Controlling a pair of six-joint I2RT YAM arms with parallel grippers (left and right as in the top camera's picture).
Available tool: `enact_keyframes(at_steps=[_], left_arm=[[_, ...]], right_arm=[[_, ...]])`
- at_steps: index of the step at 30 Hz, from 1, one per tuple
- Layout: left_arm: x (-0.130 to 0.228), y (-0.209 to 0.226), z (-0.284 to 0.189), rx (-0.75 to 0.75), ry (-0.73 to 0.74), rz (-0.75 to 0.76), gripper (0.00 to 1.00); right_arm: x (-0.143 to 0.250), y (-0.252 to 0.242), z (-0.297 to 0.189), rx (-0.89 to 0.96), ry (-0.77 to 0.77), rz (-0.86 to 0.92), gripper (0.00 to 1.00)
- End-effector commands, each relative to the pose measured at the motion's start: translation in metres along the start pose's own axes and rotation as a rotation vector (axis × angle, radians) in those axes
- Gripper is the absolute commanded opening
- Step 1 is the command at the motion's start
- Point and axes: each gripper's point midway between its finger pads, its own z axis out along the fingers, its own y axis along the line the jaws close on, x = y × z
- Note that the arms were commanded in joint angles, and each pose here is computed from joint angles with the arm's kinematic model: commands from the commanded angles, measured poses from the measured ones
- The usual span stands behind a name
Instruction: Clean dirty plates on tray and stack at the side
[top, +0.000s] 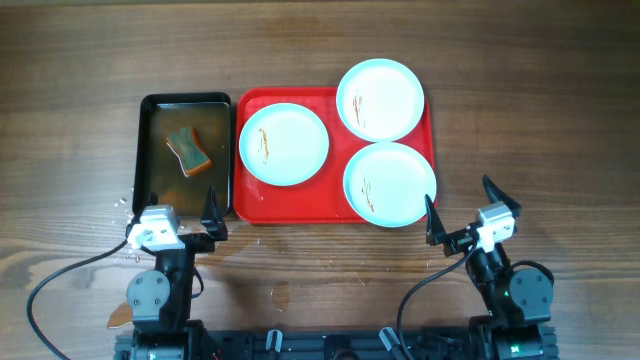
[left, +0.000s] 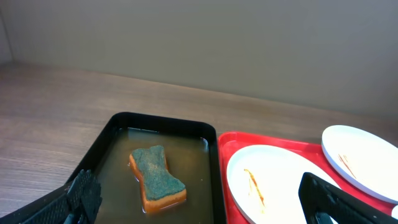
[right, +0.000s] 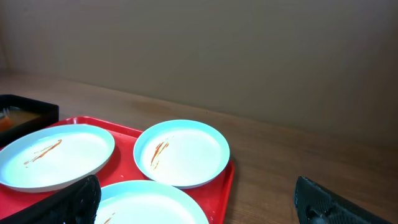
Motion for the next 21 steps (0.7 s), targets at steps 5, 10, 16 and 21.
enact_keyframes(at_steps=[5,10,16,21], left_arm=[[0.0,-0.004,0.0,0.025,-0.006,0.023,1.0],[0.002,-0.021,-0.001,0.123,0.008,0.009,1.0],[-0.037,-0.03,-0.008,0.152,-0.089,0.015,1.0],[-0.081,-0.042,-0.012,0.175,-0.079,0.015,1.0]], right_arm=[[-0.002,0.003,0.0,-0.016,-0.009,-0.004,1.0],[-0.002,0.004,0.0,-0.019,-0.009,-0.003,1.0],[-0.019,-0.001,-0.001,0.004,-0.08,-0.014,1.0],[-0.043,-0.003,-0.005,0.009,-0.139,0.026,1.0]])
